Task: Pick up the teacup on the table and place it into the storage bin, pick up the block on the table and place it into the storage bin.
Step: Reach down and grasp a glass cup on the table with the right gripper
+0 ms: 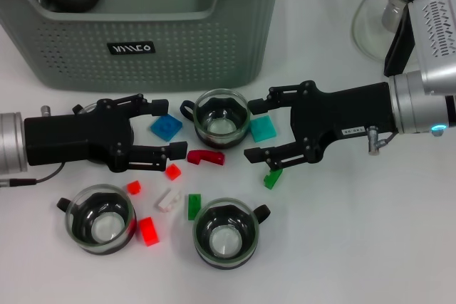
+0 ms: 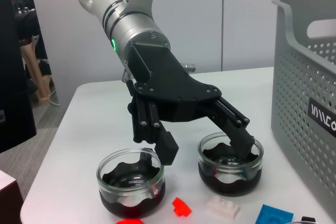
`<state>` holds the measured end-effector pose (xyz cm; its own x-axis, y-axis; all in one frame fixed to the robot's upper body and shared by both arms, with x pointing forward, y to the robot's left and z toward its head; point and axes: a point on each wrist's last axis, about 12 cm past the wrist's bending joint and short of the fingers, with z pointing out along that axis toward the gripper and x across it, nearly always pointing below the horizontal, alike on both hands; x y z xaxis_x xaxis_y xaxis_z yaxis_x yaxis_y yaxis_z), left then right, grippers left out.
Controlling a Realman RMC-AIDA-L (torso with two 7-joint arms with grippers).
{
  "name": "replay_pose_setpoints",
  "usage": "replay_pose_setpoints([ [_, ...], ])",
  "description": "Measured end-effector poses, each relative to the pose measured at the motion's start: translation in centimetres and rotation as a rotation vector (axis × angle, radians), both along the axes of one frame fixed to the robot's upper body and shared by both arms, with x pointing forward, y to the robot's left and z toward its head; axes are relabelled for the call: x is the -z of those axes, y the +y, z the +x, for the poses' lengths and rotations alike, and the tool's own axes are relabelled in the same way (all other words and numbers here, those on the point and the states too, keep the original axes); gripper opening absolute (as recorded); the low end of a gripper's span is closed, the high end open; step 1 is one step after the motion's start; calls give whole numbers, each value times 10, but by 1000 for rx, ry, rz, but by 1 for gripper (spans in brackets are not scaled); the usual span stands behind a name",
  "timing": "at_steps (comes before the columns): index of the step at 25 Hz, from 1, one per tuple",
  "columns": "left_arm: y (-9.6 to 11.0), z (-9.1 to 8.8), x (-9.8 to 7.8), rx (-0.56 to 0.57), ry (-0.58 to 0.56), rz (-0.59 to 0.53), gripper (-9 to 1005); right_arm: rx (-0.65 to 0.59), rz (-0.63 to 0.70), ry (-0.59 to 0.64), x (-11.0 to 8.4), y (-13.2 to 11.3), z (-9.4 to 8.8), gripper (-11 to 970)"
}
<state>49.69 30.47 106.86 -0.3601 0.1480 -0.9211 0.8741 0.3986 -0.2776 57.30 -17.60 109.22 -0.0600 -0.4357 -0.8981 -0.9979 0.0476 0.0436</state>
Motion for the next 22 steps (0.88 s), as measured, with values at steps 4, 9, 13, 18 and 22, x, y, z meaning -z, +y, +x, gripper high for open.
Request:
replay_pose_setpoints([
  [4, -1, 0, 0, 4, -7, 2, 941, -1, -2, 0, 0, -1, 0, 838],
  [9, -1, 0, 1, 4, -7, 3, 934, -6, -6, 0, 0, 0, 0, 837],
  [13, -1, -1, 1, 3, -6, 3, 934, -22, -23, -13, -1, 0, 0, 838],
  [18, -1, -2, 2, 2, -5, 3, 933, -62, -58, -50, -8, 4, 6, 838],
  [22, -1, -4, 2, 3, -2, -2, 933, -91, -90, -101, -18, 9, 13, 838],
])
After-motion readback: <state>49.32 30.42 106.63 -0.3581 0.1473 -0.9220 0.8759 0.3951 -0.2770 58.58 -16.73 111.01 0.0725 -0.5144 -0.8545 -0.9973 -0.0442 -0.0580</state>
